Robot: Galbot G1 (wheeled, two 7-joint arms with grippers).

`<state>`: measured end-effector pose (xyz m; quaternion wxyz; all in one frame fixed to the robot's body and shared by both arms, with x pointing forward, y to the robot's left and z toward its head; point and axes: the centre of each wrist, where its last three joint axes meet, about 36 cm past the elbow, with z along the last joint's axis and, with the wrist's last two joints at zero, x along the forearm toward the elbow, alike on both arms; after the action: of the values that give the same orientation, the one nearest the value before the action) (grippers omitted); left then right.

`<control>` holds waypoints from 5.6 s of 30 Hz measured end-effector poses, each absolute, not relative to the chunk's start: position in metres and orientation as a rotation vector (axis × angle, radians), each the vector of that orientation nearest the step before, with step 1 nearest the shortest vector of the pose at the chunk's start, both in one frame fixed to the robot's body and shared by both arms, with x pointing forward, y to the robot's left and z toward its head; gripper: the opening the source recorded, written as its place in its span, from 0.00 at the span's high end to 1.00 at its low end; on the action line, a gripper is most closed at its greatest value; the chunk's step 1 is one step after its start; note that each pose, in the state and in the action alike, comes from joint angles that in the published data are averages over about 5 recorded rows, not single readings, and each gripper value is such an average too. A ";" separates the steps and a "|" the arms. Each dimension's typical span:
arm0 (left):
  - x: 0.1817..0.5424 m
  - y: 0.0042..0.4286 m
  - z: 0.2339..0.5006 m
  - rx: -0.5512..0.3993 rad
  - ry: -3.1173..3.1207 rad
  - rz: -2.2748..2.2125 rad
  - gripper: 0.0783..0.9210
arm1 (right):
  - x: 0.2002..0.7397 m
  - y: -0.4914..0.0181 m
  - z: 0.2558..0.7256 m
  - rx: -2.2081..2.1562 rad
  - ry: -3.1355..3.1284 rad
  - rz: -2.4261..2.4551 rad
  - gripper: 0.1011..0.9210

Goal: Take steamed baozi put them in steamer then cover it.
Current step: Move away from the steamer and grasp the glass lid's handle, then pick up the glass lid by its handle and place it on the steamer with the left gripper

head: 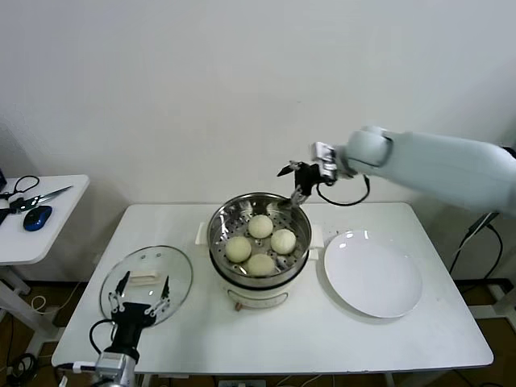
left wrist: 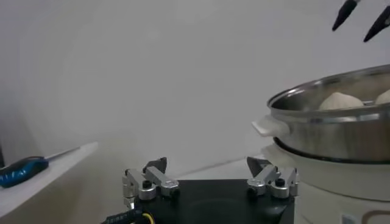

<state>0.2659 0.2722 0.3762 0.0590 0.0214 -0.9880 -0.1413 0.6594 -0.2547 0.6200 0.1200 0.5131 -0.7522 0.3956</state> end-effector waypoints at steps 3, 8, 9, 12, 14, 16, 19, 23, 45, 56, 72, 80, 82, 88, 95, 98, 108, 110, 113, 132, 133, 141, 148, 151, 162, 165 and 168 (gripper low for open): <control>0.269 0.272 0.378 0.078 -2.994 -0.440 0.12 | 0.647 -0.273 0.599 1.468 -2.374 1.050 0.12; 0.269 0.274 0.381 0.100 -2.990 -0.479 0.12 | 0.624 -0.292 0.562 1.389 -2.619 0.853 0.12; 0.269 0.275 0.382 0.104 -2.988 -0.491 0.12 | 0.619 -0.295 0.556 1.368 -2.662 0.814 0.12; 0.269 0.277 0.383 0.116 -2.980 -0.537 0.12 | 0.605 -0.302 0.540 1.296 -2.780 0.709 0.12; 0.269 0.278 0.384 0.120 -2.977 -0.575 0.12 | 0.595 -0.307 0.530 1.242 -2.847 0.648 0.12; 0.269 0.279 0.386 0.122 -2.971 -0.620 0.12 | 0.584 -0.313 0.521 1.184 -2.903 0.593 0.12; 0.270 0.282 0.387 0.127 -2.955 -0.705 0.12 | 0.567 -0.321 0.506 1.095 -2.966 0.517 0.12; 0.271 0.288 0.389 0.127 -2.911 -0.864 0.12 | 0.542 -0.331 0.485 0.981 -3.014 0.415 0.12; 0.296 0.318 0.354 -0.014 -2.223 -1.936 0.12 | 0.419 -0.377 0.393 0.561 -2.986 0.186 0.12; 0.324 0.327 0.303 -0.049 -2.097 -2.022 0.12 | 0.397 -0.385 0.368 0.478 -2.937 0.201 0.12; 0.369 0.336 0.269 -0.002 -2.054 -2.062 0.12 | 0.378 -0.388 0.352 0.469 -2.890 0.239 0.12; 0.385 0.338 0.266 0.031 -2.058 -2.068 0.12 | 0.375 -0.388 0.346 0.469 -2.885 0.254 0.12; 0.387 0.339 0.265 0.030 -2.056 -2.067 0.15 | 0.375 -0.388 0.345 0.468 -2.884 0.258 0.12; 0.390 0.341 0.260 0.022 -2.052 -2.065 0.35 | 0.374 -0.389 0.342 0.467 -2.882 0.269 0.12; 0.386 0.343 0.256 0.010 -2.057 -2.055 0.58 | 0.376 -0.390 0.341 0.466 -2.883 0.280 0.12; 0.383 0.343 0.254 0.011 -2.064 -2.049 0.69 | 0.377 -0.390 0.340 0.467 -2.884 0.284 0.12; 0.375 0.346 0.265 0.043 -2.094 -2.067 0.92 | 0.378 -0.396 0.340 0.457 -2.884 0.303 0.12; 0.373 0.348 0.271 0.060 -2.098 -2.077 0.92 | 0.378 -0.398 0.340 0.453 -2.885 0.308 0.12; 0.369 0.351 0.285 0.094 -2.099 -2.101 0.92 | 0.379 -0.402 0.341 0.448 -2.888 0.315 0.12; 0.341 0.327 0.424 0.337 -2.055 -2.316 0.92 | 0.394 -0.415 0.341 0.439 -2.893 0.366 0.12; 0.342 0.323 0.430 0.342 -2.058 -2.323 0.92 | 0.395 -0.415 0.340 0.440 -2.893 0.368 0.12; 0.362 0.274 0.469 0.304 -2.113 -2.334 0.92 | 0.402 -0.417 0.336 0.439 -2.894 0.376 0.12; 0.384 0.209 0.487 0.190 -2.168 -2.284 0.92 | 0.403 -0.425 0.333 0.421 -2.895 0.383 0.12; 0.391 0.182 0.487 0.141 -2.185 -2.263 0.92 | 0.402 -0.428 0.331 0.415 -2.892 0.385 0.12; 0.411 0.091 0.472 0.053 -2.262 -2.146 0.92 | 0.397 -0.437 0.327 0.392 -2.890 0.398 0.12; 0.415 0.069 0.467 0.032 -2.287 -2.121 0.92 | 0.395 -0.440 0.326 0.387 -2.889 0.404 0.12; 0.419 0.050 0.463 0.019 -2.308 -2.102 0.92 | 0.394 -0.442 0.325 0.384 -2.888 0.407 0.12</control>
<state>0.4191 0.0504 0.4630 0.0099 0.0059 -0.7392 -0.6734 0.3942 -0.4421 0.3255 0.0998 0.1298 -0.9768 0.1378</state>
